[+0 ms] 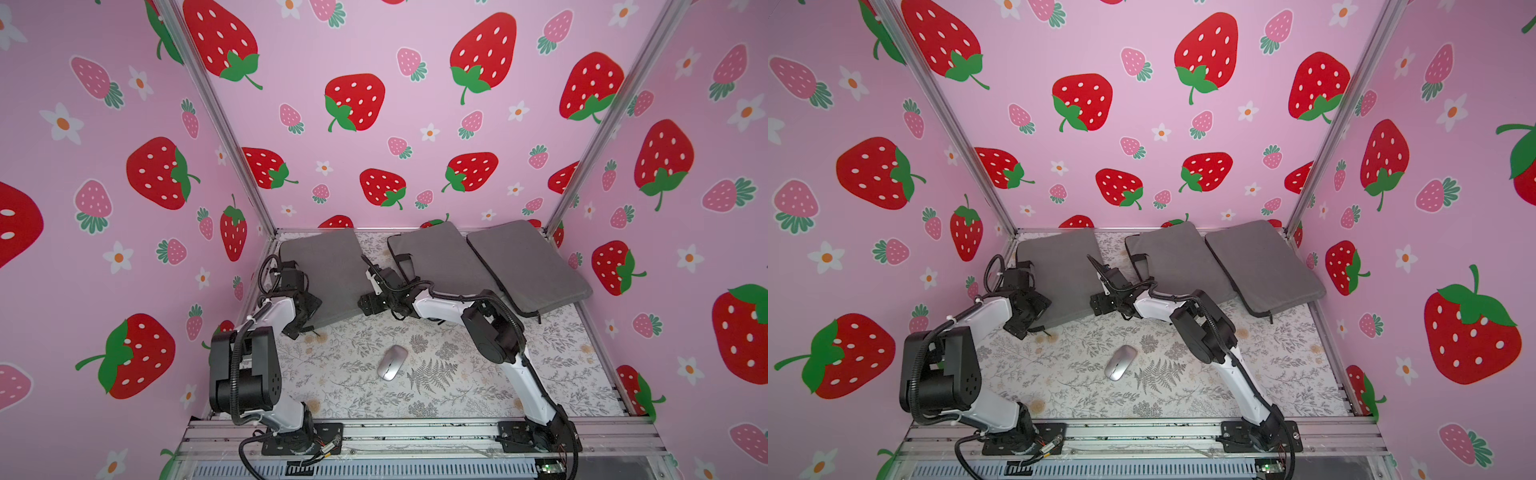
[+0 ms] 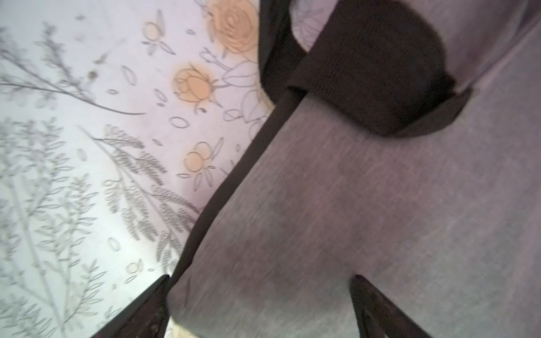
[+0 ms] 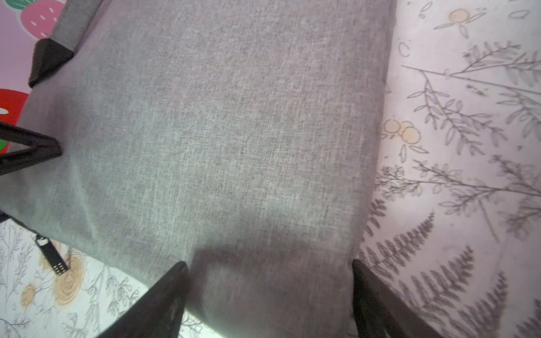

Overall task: Put the mouse into the laptop bag
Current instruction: Adjust the zippered laptop bag at the corner of the board, then move the zippered laptop bag to the center of the board.

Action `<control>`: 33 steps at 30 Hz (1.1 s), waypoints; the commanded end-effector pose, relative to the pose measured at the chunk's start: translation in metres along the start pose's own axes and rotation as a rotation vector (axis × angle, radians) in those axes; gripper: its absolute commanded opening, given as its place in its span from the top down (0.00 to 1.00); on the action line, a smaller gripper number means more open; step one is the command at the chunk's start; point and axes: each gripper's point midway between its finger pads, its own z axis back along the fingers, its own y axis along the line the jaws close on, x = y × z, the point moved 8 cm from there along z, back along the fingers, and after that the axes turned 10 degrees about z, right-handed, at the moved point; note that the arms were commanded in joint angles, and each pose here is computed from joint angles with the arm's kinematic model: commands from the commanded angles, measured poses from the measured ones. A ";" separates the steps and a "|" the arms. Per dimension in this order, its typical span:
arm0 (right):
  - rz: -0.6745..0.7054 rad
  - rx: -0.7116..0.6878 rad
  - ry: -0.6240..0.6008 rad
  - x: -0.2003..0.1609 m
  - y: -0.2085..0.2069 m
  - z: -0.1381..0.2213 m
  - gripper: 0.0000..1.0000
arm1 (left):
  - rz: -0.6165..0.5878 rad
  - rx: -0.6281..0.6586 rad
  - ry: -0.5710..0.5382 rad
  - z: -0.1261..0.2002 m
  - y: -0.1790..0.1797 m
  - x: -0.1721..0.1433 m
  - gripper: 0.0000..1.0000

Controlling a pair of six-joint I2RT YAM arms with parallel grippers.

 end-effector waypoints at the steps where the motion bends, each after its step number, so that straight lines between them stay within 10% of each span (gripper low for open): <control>1: 0.013 0.058 0.139 -0.035 0.025 -0.014 0.16 | 0.013 0.095 -0.013 0.012 0.014 0.008 0.03; 18: 0.099 0.033 0.051 -0.015 0.057 0.031 0.14 | -0.022 0.030 -0.096 0.088 0.012 0.022 0.04; 26: 0.168 -0.143 -0.148 0.015 0.036 0.158 0.10 | -0.281 -0.414 -0.062 0.138 -0.036 -0.065 0.04; 33: 0.003 -0.432 -0.222 -0.028 -0.054 0.253 0.06 | -0.428 -0.571 0.158 0.121 -0.096 -0.169 0.03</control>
